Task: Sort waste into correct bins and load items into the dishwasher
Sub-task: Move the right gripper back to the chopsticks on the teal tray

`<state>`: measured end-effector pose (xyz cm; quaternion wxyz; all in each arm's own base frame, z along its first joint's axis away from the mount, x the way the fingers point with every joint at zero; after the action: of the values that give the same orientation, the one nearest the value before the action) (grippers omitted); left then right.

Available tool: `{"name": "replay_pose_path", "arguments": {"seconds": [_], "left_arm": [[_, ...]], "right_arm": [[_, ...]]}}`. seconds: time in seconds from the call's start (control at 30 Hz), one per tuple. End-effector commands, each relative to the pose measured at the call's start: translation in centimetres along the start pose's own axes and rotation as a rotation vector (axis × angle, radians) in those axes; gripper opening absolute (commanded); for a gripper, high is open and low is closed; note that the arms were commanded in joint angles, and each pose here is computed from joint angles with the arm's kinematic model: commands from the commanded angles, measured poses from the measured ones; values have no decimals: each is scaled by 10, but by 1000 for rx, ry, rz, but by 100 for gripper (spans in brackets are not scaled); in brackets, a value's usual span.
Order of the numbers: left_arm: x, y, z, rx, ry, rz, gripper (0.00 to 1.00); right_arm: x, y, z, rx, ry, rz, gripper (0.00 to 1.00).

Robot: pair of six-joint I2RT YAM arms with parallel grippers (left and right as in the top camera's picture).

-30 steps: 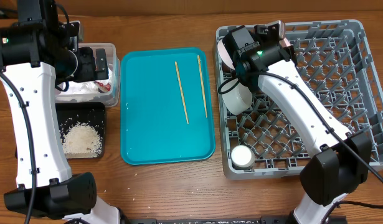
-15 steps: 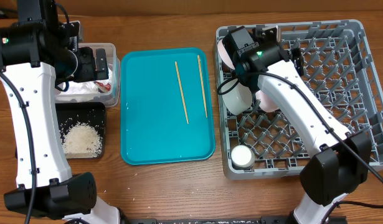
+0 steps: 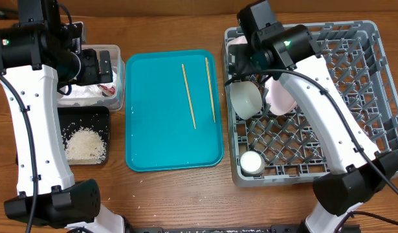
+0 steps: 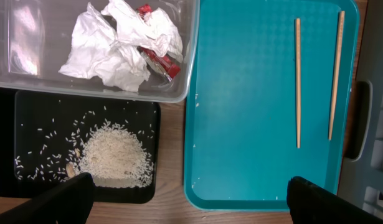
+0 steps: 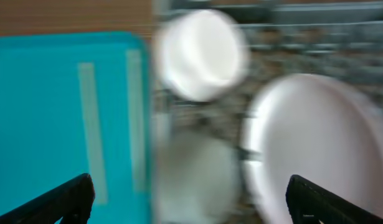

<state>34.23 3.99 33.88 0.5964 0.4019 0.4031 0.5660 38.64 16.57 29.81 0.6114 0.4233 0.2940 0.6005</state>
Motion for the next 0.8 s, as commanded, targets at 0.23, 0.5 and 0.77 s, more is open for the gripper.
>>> {"name": "replay_pose_path", "arguments": {"seconds": [0.23,0.5,0.77], "left_arm": [[-2,12,1,-41,-17,-4,100],[-2,12,1,-41,-17,-4,100],[-2,12,1,-41,-17,-4,100]], "right_arm": [[78,-12,-31,103,26,324,83],[100,-75,-62,133,63,149,76],[110,-132,-88,217,50,90,65]]}}
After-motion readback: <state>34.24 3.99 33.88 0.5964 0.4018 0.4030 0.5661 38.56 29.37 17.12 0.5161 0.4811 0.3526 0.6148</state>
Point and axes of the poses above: each gripper's point midway between its finger pads, its own y axis back along the fingers, its own x axis along the line the jaws close on, z = x × y, the point moved 6 cm from there along y, back along the fingers, and after that the axes turned 10 degrees about -y, right-handed, at the moved point
